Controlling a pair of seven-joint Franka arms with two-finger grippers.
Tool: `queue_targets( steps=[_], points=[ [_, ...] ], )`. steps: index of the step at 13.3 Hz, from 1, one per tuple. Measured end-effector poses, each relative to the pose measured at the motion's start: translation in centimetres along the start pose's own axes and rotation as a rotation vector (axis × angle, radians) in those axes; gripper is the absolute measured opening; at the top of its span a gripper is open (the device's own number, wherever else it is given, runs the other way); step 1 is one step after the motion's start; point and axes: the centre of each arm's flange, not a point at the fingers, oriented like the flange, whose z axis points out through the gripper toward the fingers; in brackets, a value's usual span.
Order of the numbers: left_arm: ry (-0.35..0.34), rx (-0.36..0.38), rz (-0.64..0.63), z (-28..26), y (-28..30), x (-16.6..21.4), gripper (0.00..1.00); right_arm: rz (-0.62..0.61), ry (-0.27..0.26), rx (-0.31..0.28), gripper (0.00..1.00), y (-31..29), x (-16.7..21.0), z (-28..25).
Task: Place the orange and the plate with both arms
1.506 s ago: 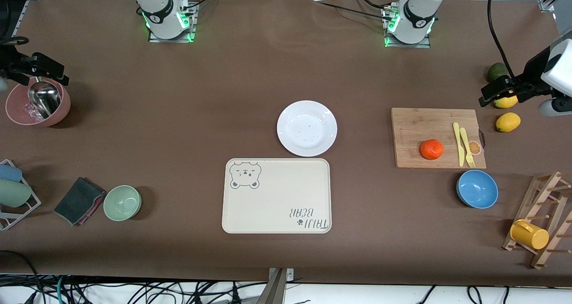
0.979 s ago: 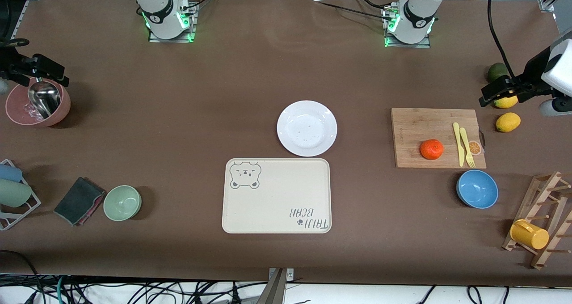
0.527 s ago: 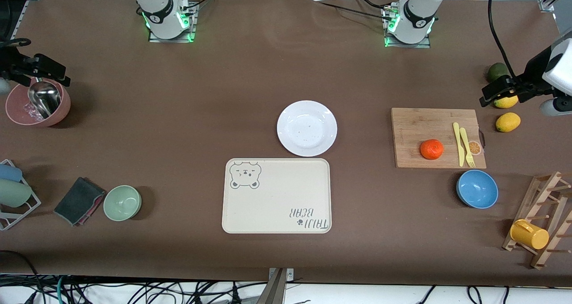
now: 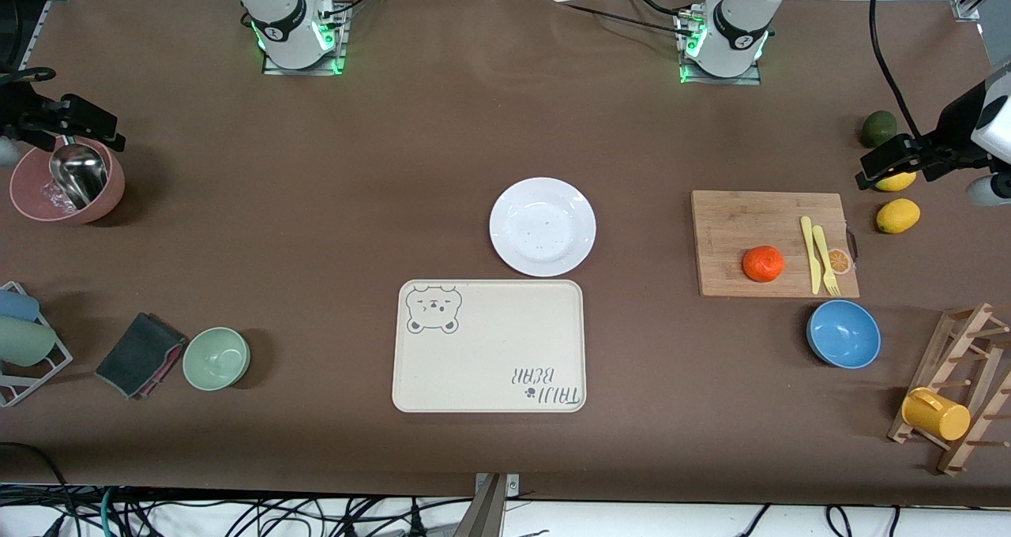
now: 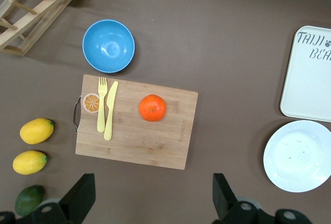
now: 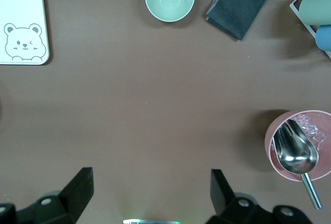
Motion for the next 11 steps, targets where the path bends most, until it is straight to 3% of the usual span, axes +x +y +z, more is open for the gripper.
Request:
queue_targets(
  steps=[11],
  points=[
    [-0.086,0.010,-0.024,4.3,-1.7,0.7,1.00,-0.001,-0.003,0.000,1.00,0.0,0.0,0.0]
  ],
)
